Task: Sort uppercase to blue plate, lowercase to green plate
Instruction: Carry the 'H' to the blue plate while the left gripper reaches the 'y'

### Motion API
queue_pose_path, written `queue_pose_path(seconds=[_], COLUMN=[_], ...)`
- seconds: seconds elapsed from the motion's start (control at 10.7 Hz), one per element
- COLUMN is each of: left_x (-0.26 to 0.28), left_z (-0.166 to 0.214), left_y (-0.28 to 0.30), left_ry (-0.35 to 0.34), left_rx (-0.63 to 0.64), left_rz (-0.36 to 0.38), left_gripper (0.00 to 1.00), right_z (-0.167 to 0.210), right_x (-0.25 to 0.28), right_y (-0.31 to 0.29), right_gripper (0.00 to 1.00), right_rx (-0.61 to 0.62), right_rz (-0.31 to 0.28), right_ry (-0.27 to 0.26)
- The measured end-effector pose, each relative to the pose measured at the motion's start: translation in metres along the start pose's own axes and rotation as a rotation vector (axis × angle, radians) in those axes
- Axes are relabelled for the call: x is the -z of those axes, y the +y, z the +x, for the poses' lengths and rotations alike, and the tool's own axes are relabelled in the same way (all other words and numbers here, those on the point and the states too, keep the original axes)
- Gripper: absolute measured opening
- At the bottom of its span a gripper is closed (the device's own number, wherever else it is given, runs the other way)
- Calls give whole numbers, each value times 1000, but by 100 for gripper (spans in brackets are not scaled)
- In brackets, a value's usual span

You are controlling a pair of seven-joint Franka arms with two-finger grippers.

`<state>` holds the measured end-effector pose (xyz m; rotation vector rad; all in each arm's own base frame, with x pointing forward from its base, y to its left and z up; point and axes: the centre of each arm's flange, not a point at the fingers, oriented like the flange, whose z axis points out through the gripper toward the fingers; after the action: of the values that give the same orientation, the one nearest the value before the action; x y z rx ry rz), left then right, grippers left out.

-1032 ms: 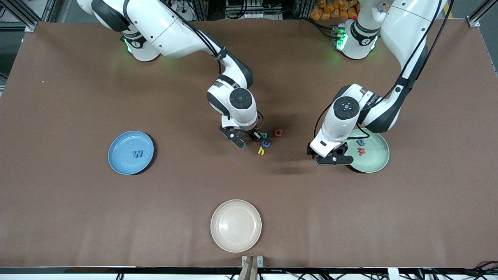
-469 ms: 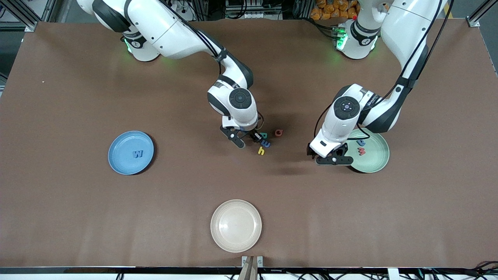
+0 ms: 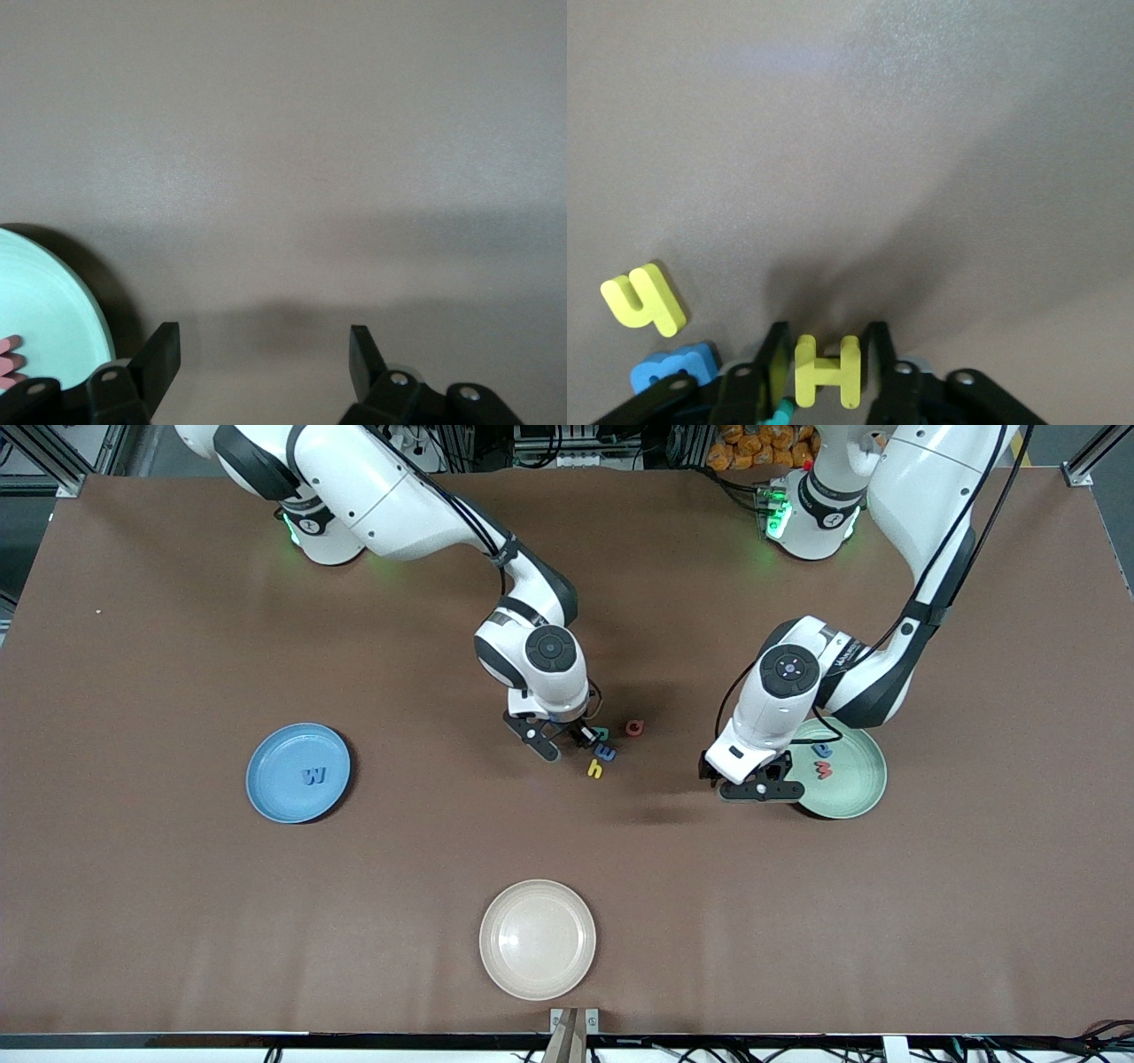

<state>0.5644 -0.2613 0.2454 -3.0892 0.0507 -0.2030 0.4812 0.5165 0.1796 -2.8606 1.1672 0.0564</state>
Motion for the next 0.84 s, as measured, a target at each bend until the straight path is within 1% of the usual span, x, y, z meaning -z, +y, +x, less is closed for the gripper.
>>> queue_pose_path(seconds=[0.09,0.19,0.38,0.56,0.66,0.84], left_x=[0,1,1,3,6,14], left_z=[0,0,0,2,4,4], left_y=[0,1,1,2,4,20], left_ry=[0,1,2,7,13,30], left_rx=[0,0,-1,1,3,20], left_rz=[0,-1,-1,-4,-7,-19], left_gripper=[85,85,85,84,84,83], right_z=[0,0,0,6,17,57], right_x=[0,1,2,14,26,71], right_y=[0,0,-1,-6,-7,-5], right_gripper=[38,33,33,33,33,33], right_rx=[1,1,7,32,51,94], right_rz=[-1,0,4,10,-5,-23], right_ry=[1,1,2,9,17,31])
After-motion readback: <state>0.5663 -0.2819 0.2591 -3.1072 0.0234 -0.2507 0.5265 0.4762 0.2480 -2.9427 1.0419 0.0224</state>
